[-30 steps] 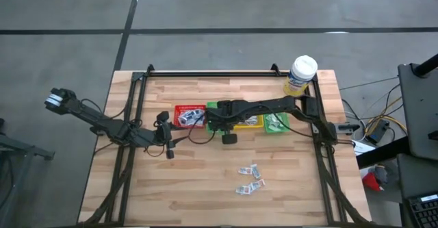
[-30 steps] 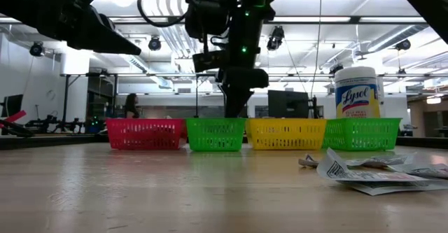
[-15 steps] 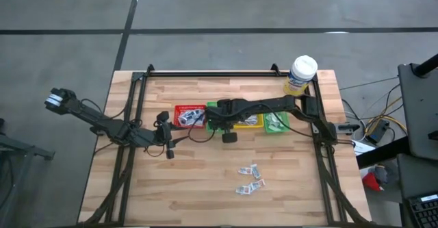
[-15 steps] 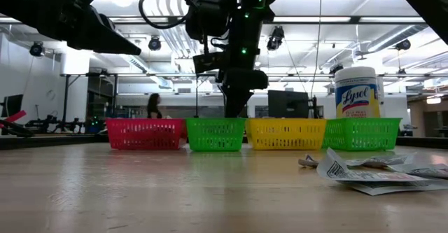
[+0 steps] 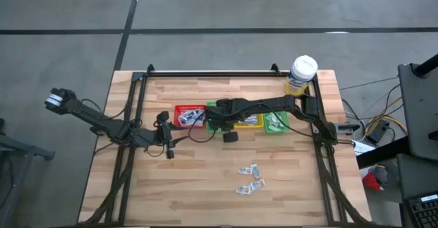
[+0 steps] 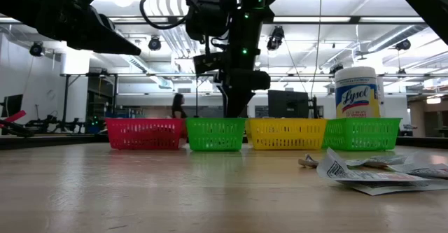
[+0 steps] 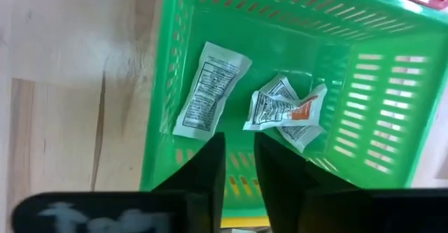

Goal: Pick & Place First Aid Supplies
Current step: Put the ointment pack into the left green basket

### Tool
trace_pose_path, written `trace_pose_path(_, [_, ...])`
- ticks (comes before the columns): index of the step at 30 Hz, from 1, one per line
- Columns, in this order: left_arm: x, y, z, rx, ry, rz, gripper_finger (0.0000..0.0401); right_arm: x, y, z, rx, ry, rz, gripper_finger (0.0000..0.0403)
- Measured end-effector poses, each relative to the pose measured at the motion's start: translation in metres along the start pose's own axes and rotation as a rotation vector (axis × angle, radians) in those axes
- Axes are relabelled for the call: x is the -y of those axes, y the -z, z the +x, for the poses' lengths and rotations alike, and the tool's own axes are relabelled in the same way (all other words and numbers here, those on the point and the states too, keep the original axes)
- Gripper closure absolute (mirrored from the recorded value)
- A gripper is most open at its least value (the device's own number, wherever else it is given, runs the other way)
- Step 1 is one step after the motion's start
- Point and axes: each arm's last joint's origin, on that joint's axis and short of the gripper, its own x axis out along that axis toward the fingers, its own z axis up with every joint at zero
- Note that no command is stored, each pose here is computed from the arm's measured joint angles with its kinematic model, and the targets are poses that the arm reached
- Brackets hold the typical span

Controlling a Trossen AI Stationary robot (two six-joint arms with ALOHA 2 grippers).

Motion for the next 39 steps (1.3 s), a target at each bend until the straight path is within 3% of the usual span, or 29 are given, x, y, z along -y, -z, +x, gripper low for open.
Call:
trace_pose_path(8, [0.0, 0.0, 0.0, 0.001, 0.0, 0.006, 0.025, 0.002, -0.008, -0.033, -0.009, -0.002, 0.034, 0.0304])
trace_pose_path(15, [0.0, 0.0, 0.0, 0.002, 0.0, 0.005, 0.025, -0.013, 0.0, -0.079, -0.179, -0.033, 0.174, 0.0307])
trace_pose_path(28, [0.0, 0.001, 0.0, -0.004, 0.0, 0.01, 0.025, -0.102, 0.015, -0.12, -0.237, -0.044, 0.072, 0.0329])
trace_pose_path(39, [0.0, 0.001, 0.0, -0.005, 0.0, 0.01, 0.025, -0.163, 0.05, -0.109, -0.275, -0.018, 0.085, 0.0339])
